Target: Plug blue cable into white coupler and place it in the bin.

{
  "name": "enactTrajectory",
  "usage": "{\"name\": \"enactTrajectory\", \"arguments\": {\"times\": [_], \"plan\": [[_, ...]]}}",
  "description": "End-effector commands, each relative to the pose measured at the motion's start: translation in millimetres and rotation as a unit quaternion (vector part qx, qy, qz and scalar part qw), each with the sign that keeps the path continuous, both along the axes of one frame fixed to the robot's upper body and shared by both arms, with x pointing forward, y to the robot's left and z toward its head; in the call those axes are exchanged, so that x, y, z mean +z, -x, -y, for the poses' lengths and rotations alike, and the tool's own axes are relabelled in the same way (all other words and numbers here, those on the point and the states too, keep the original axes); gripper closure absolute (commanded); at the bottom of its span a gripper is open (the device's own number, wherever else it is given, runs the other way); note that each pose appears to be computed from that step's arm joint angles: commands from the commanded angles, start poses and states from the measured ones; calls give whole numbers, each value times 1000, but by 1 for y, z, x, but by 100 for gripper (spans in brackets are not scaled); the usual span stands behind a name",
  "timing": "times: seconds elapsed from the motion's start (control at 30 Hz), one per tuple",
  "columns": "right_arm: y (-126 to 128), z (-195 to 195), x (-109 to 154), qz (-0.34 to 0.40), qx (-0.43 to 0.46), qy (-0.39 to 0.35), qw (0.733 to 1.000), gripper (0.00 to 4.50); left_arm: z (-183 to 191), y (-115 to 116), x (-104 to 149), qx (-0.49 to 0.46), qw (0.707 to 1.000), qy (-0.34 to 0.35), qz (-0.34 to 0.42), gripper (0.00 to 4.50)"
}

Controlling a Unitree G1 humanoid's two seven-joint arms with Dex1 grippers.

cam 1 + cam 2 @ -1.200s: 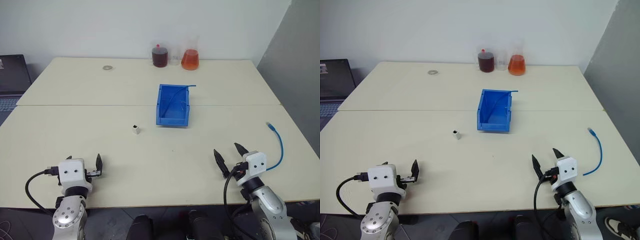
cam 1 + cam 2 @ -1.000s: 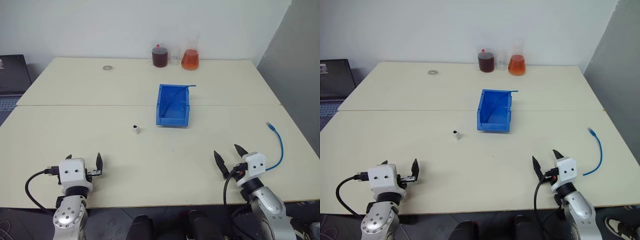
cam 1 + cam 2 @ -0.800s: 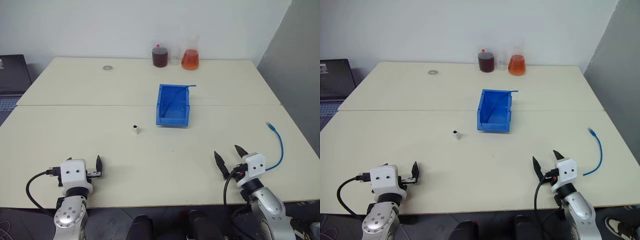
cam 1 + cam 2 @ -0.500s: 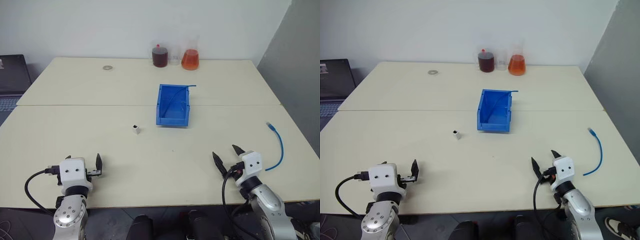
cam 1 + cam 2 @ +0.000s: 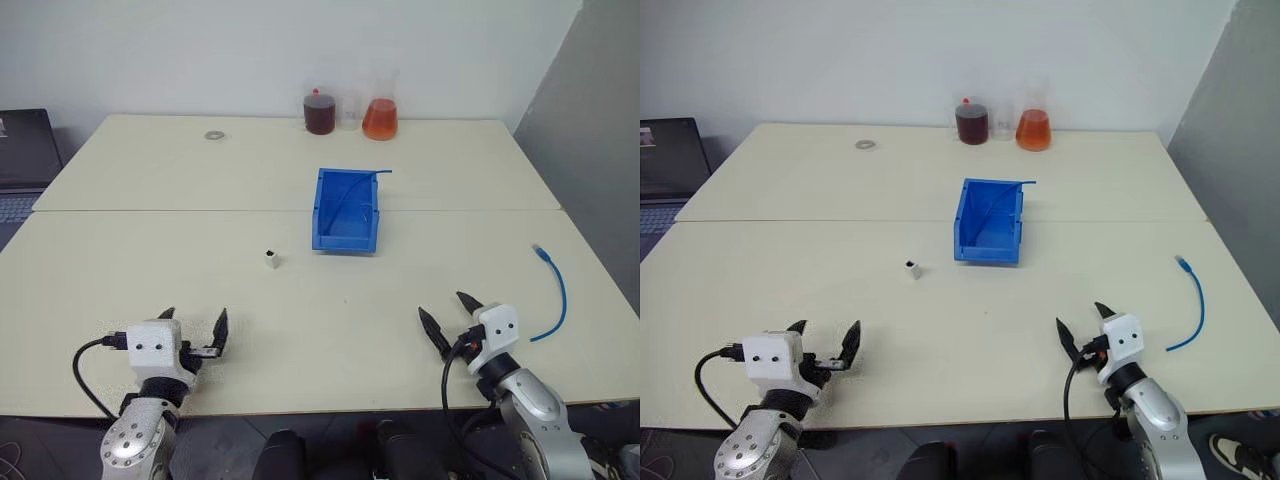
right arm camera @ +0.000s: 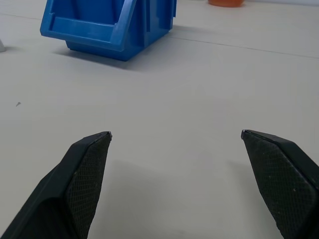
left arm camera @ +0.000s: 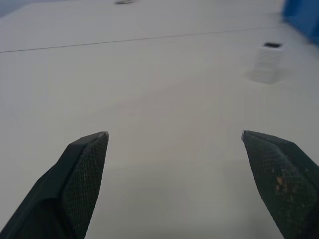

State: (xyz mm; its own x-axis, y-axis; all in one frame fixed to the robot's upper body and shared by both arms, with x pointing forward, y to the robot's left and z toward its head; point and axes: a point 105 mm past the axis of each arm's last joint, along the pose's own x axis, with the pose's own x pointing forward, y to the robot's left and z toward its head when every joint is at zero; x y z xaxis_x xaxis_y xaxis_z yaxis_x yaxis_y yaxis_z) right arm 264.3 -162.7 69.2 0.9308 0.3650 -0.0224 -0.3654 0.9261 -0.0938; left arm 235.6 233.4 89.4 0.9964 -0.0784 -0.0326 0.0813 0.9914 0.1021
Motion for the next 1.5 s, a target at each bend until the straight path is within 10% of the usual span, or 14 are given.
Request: {"name": "enactTrajectory", "arguments": {"times": [0.03, 0.23, 0.53, 1.0, 1.5], "plan": [[-4, 17, 26, 55, -43, 26, 997, 5, 45, -16, 39, -176, 982, -52, 41, 0], [-8, 55, 43, 61, -147, 17, 987, 5, 108, -30, 66, -412, 905, -105, -8, 0], [-23, 151, 58, 2, -269, 8, 963, 5, 136, -36, 84, -519, 841, -140, -61, 0], [-45, 211, 15, -174, -242, -42, 954, 5, 144, -41, 87, -536, 832, -134, -55, 0], [-57, 191, 16, -183, -146, 6, 972, 365, 141, -38, 90, -535, 834, -121, -52, 0]]}}
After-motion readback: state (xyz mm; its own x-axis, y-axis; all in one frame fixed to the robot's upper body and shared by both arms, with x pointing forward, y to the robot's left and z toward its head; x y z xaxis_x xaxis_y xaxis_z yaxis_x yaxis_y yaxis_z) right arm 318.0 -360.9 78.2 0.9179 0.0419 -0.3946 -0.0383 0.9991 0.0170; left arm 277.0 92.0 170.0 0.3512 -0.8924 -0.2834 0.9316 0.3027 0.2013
